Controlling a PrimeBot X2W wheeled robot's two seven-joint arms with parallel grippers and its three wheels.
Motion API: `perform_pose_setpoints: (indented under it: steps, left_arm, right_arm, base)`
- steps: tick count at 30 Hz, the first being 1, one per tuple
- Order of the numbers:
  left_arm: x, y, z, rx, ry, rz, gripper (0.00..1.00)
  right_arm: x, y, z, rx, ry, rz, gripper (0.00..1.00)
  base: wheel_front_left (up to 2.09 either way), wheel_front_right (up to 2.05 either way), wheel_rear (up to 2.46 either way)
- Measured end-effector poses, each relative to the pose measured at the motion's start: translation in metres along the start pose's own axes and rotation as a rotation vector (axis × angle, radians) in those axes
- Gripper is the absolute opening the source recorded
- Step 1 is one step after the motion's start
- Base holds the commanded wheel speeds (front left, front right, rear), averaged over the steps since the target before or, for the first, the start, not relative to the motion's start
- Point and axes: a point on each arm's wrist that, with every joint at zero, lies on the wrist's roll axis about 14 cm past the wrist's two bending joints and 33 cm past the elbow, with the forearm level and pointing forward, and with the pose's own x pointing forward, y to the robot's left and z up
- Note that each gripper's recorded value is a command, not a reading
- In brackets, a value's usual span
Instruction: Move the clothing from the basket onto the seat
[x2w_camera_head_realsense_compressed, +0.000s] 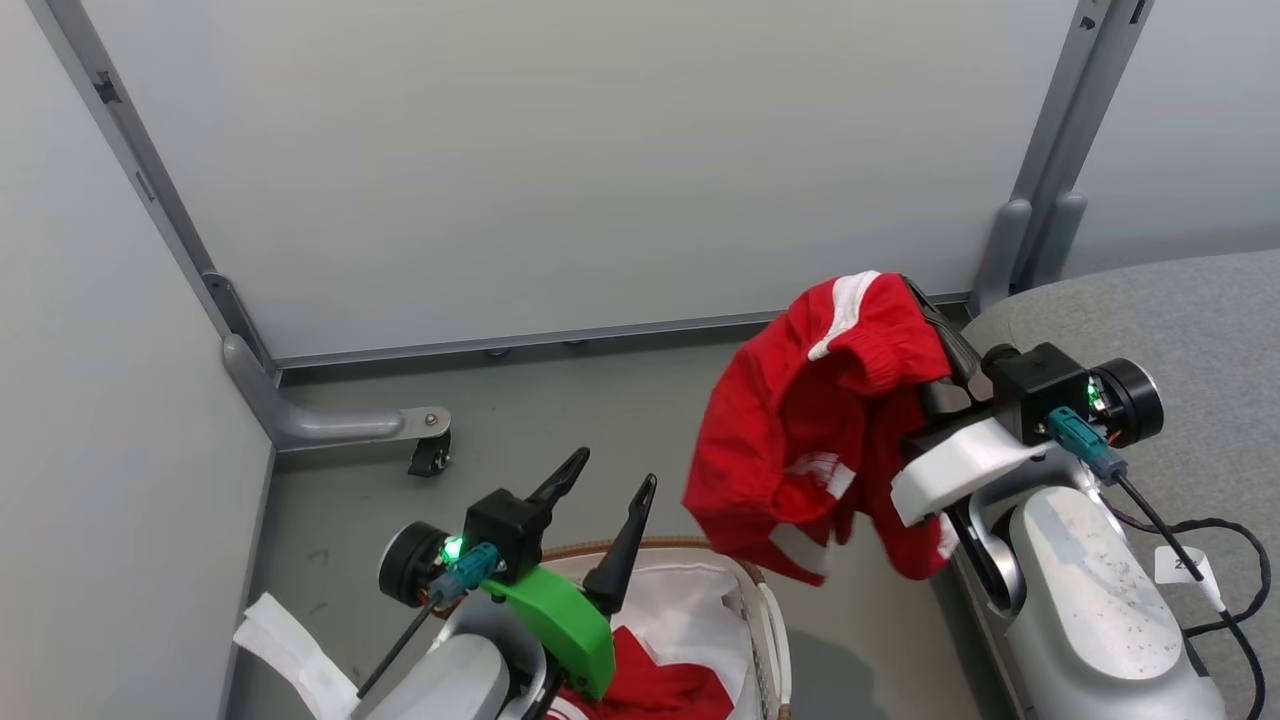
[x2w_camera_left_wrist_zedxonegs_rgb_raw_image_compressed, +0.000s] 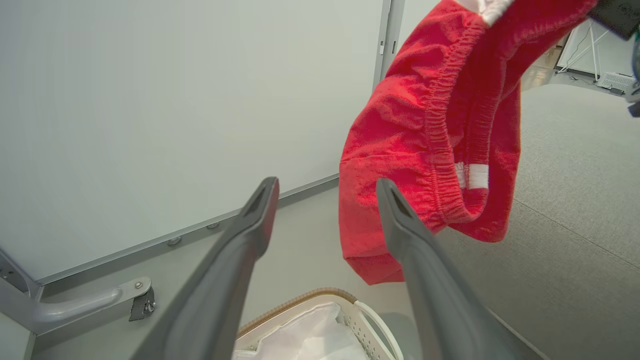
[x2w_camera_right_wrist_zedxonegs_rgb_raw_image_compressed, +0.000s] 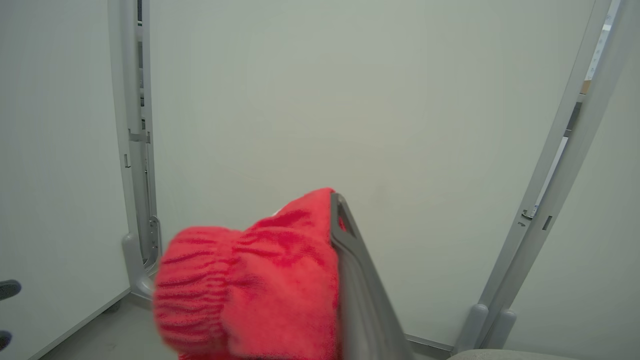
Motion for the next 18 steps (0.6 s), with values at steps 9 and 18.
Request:
perform_pose_setpoints:
  steps: [9, 18]
  left_arm:
    - [-0.004, -0.007, -0.015, -0.043, 0.012, 0.013, 1.0]
    - [0.013, -0.025, -0.021, -0.067, 0.011, -0.035, 1.0]
  right_arm:
    - [-0.001, -0.009, 0.0, -0.015, 0.002, -0.02, 0.0]
    - [-0.011, -0.046, 0.002, -0.132, 0.022, -0.098, 0.0]
  base:
    - [0.0, 0.0, 0.0]
    - [0.0, 0.0, 0.0]
